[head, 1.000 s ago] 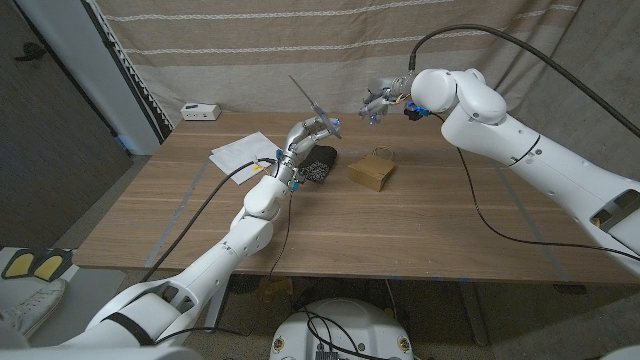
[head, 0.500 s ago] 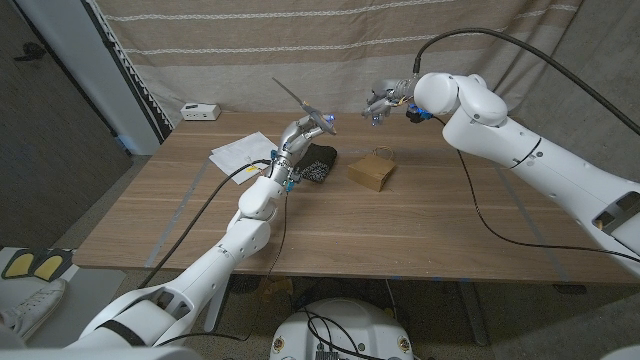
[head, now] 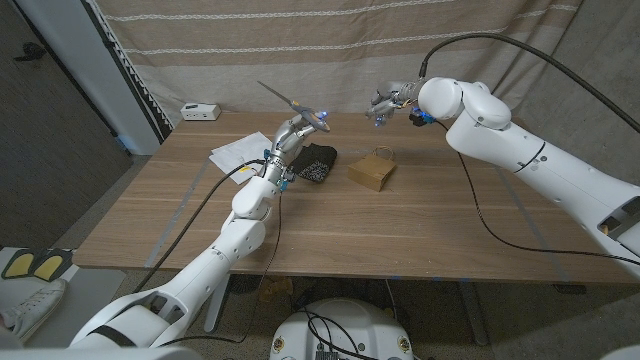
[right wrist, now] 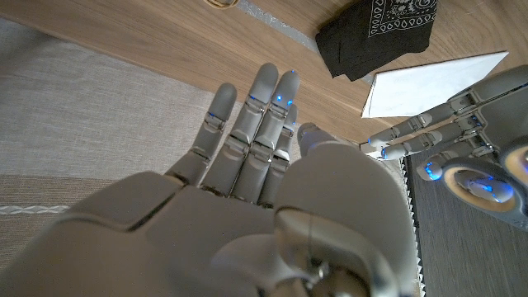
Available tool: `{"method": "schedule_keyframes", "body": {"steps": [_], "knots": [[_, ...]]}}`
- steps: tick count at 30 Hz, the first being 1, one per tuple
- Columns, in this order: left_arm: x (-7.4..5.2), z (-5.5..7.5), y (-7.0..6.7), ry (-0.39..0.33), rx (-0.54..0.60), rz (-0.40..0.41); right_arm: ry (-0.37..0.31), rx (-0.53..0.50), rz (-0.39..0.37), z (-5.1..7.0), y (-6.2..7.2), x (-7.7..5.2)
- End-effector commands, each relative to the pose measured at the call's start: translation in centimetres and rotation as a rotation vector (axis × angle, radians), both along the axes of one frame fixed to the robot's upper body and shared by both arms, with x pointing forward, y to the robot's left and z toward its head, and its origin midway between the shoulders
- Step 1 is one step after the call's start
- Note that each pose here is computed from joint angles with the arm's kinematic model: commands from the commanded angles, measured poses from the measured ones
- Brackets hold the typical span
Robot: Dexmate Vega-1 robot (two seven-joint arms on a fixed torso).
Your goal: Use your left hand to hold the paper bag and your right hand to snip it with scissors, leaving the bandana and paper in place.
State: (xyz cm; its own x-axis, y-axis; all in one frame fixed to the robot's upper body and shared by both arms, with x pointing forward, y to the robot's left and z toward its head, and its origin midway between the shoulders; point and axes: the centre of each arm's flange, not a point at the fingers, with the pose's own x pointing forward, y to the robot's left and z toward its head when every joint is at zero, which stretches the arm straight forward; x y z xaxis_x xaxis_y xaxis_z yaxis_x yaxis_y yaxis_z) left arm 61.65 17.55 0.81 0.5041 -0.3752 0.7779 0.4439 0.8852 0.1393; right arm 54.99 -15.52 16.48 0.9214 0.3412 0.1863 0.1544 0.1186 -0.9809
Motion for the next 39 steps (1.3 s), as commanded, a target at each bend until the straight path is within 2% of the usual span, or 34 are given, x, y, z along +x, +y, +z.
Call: {"method": "schedule_keyframes", "body": {"steps": [1, 28, 39], "knots": [[0.4, -0.1, 0.5, 0.013, -0.008, -0.037, 0.004, 0.034, -0.008, -0.2, -0.7, 0.2], [0.2, -0.5, -0.6, -0.005, 0.024, -0.164, 0.001, 0.019, -0.029, -0.2, -0.4, -0.6], [0.0, -0.5, -0.8, -0.009, 0.023, -0.19, -0.004, 0.024, -0.029, -0.4, -0.5, -0.8]]}}
